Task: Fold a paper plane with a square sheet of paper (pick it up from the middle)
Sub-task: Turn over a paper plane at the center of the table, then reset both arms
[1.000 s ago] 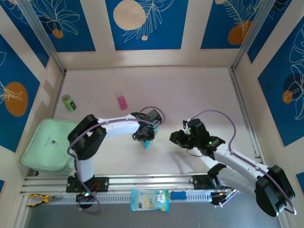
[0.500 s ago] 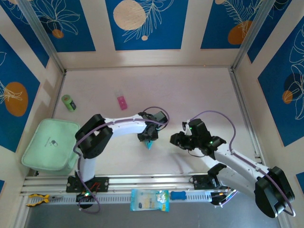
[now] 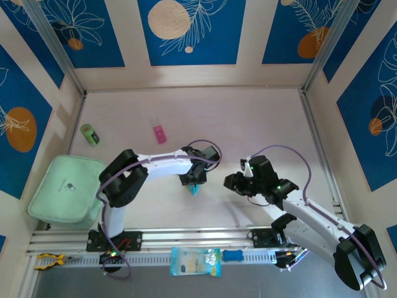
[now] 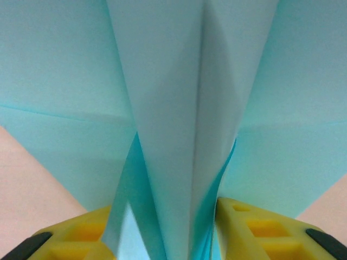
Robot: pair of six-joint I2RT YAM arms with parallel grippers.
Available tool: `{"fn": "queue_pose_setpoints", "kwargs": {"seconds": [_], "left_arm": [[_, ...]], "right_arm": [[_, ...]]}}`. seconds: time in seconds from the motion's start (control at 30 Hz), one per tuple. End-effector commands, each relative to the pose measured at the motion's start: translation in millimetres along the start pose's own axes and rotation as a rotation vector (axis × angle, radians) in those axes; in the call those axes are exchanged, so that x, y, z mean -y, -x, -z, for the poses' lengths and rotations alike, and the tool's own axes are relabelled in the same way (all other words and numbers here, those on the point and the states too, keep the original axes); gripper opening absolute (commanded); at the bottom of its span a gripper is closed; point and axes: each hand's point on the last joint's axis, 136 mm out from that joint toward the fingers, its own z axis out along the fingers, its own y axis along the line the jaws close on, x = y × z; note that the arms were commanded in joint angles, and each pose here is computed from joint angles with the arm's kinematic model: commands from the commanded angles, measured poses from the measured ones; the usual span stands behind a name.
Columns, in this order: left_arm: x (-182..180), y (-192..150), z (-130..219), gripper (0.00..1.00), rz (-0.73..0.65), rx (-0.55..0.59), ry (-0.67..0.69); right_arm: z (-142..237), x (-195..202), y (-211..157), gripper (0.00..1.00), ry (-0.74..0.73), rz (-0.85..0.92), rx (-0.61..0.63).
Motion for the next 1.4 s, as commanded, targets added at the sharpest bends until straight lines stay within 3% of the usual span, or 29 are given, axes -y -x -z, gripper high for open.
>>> {"fn": "queue_pose_setpoints", "kwargs": {"seconds": [0.0, 0.4, 0.5, 0.6, 0.73, 0.8, 0.87, 0.9, 0.97, 1.13, 1.27, 1.37], "left_arm": [[-1.5, 4.8, 21.8, 0.41, -0.033, 0.039, -0.009], [-2.4, 10.0, 53.3, 0.44, -0.038, 0.092, -0.101], [-6.9, 15.8, 71.3, 0.45, -0.039, 0.146, -0.142], [-20.2, 27.4, 95.8, 0.49, -0.042, 0.261, -0.180], [-59.2, 53.1, 126.7, 0.63, -0.062, 0.470, -0.162], [-85.8, 69.6, 132.2, 0.75, -0.070, 0.549, -0.123], [-117.2, 91.1, 133.1, 0.97, -0.060, 0.613, -0.069], [-130.3, 102.7, 132.6, 1.00, -0.059, 0.642, -0.044], [-164.0, 127.1, 128.0, 1.00, -0.034, 0.673, 0.035], [-214.3, 174.6, 124.2, 1.00, -0.095, 0.769, 0.217], [-226.8, 191.6, 101.8, 1.00, -0.220, 0.850, 0.266], [-238.3, 192.9, 75.5, 1.00, -0.235, 0.837, 0.240]], "right_arm": [[4.7, -1.2, -3.1, 0.24, 0.000, 0.006, -0.016], [16.1, -1.4, 5.2, 0.24, -0.037, 0.011, 0.017], [25.6, -0.7, 14.8, 0.27, -0.068, 0.033, 0.059], [42.3, 4.3, 35.5, 0.35, -0.156, 0.074, 0.153], [73.6, 18.7, 80.6, 0.55, -0.355, 0.166, 0.356], [86.5, 22.5, 105.3, 0.64, -0.439, 0.230, 0.453], [93.1, 25.6, 131.3, 0.67, -0.520, 0.347, 0.533], [95.4, 29.5, 141.6, 0.70, -0.560, 0.384, 0.563], [96.8, 43.4, 164.8, 0.77, -0.629, 0.418, 0.599], [77.4, 90.0, 204.8, 0.77, -0.724, 0.460, 0.605], [55.0, 94.0, 222.7, 0.77, -0.590, 0.507, 0.648], [42.4, 75.6, 229.9, 0.75, -0.475, 0.627, 0.683]]}}
